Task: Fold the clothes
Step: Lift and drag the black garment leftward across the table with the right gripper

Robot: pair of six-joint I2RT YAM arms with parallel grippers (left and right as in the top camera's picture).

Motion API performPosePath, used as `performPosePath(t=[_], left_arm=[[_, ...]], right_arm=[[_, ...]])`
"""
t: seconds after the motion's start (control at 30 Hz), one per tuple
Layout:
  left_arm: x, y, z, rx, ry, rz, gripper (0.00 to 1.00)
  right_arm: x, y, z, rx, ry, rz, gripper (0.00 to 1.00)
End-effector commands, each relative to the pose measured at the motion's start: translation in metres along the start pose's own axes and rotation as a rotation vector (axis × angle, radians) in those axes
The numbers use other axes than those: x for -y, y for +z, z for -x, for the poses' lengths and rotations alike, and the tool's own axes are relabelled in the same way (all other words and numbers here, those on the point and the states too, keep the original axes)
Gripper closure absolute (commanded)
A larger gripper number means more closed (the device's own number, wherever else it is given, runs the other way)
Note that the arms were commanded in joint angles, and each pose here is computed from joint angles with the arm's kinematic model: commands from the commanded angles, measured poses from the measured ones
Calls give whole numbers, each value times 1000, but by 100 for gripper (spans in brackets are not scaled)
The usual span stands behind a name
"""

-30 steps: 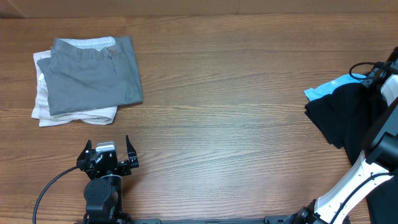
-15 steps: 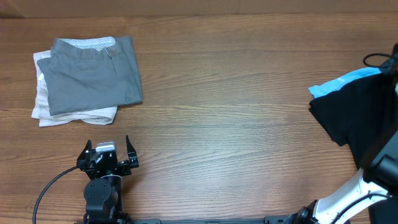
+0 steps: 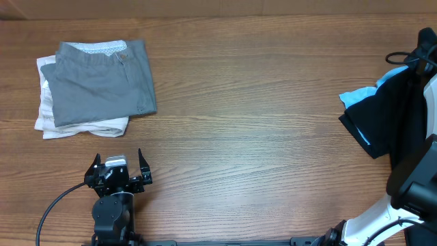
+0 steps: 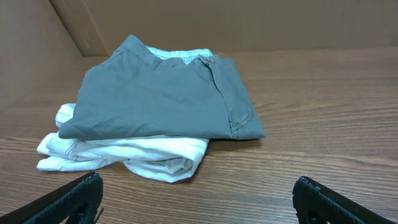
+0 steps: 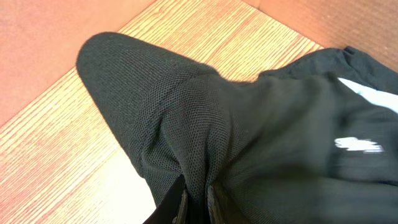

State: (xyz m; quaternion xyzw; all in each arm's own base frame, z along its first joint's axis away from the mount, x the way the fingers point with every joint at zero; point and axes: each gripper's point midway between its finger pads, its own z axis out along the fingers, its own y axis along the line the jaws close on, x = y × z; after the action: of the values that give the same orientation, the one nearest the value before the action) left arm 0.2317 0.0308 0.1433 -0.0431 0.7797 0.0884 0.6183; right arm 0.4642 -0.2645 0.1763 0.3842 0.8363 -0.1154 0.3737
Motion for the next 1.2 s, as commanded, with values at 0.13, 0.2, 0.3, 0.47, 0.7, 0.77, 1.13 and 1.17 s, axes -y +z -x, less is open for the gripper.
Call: performPosePath(t=[0.13,0.2,0.3,0.47,0.7,0.77,1.13,1.17], left_arm=[[-5,0,1,8,-2,23,0],[-5,0,1,8,-2,23,0],[-5,0,1,8,-2,23,0],[-5,0,1,8,-2,23,0],[-5,0,1,8,-2,23,0],[-5,0,1,8,-2,23,0],[-5,0,1,8,-2,23,0],[-5,0,1,8,-2,23,0]], right_arm=[[-3,-20,19,47,21,30,86],[-3,-20,19,49,21,31,91],[-7,-20,18,49,17,37,96],[-37,-26,15,60,-17,101,96],[-102,-53,21,123,-101,212,96],[-121,-66,25,141,-115,246,96],[-233,-126,-27,108,-235,474,95],[-245,-134,-36,89,-239,516,95]])
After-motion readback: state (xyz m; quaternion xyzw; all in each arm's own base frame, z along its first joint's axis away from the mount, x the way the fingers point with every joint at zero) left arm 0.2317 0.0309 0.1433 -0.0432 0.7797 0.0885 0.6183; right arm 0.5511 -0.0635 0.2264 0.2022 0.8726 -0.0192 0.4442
